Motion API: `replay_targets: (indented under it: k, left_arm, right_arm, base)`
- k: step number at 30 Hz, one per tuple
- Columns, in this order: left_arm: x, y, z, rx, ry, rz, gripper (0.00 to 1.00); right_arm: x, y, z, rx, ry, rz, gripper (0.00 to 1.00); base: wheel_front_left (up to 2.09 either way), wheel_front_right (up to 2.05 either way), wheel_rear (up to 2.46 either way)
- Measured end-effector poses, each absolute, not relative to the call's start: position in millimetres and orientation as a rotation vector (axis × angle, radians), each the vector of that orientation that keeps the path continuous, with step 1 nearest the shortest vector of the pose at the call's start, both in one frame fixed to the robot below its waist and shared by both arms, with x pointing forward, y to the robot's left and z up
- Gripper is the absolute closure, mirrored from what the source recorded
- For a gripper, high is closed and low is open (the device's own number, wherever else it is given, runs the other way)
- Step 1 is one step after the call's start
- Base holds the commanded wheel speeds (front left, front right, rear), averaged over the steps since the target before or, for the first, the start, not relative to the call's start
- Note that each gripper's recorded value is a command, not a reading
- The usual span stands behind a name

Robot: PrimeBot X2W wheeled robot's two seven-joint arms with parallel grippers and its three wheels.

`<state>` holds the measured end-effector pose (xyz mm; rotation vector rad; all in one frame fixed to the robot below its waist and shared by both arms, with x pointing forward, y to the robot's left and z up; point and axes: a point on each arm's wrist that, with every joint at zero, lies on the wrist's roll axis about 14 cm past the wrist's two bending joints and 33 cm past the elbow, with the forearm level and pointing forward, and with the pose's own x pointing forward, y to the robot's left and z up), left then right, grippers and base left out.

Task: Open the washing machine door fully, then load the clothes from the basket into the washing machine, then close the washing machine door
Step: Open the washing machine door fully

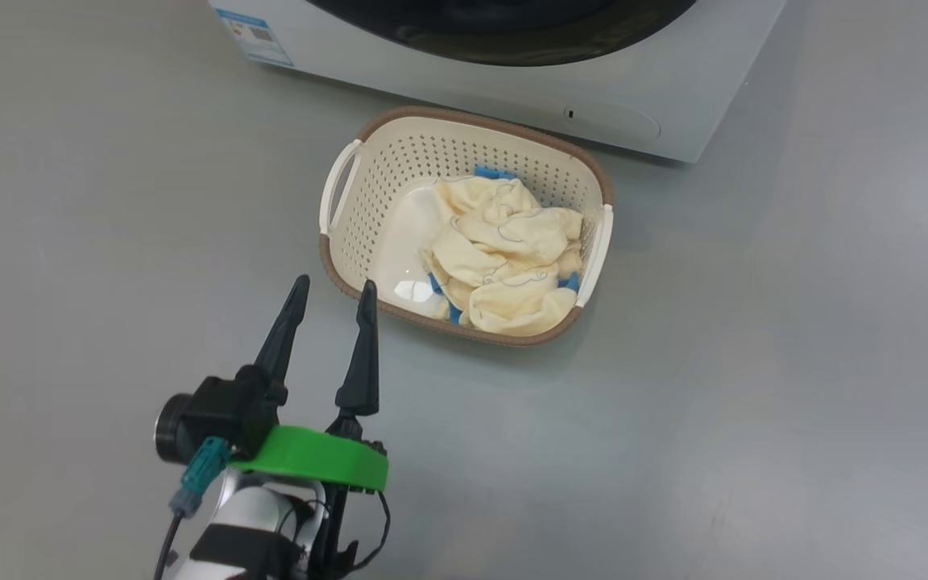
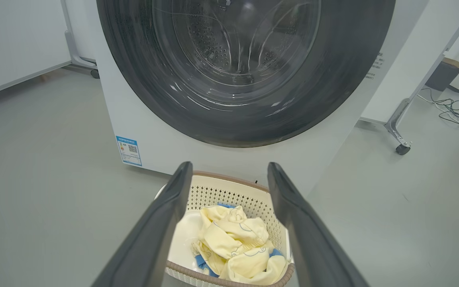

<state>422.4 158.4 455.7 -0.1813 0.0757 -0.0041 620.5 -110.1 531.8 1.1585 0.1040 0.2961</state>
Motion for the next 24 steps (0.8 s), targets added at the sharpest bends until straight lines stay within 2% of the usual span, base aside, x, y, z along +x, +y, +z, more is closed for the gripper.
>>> replay_targets:
  k: [15,24]
  left_arm:
    - [427.1,167.4,441.1,-0.181,0.119,0.040,0.00]
    - [427.2,173.4,437.7,-0.172,0.131,0.060,0.00]
  right_arm:
    - [656.2,-27.4,529.8,1.211,0.325,0.572,1.00]
    - [661.1,4.8,512.5,1.202,0.439,0.632,1.00]
  base:
    - [0.00,0.00,0.00]
    - [0.00,0.00,0.00]
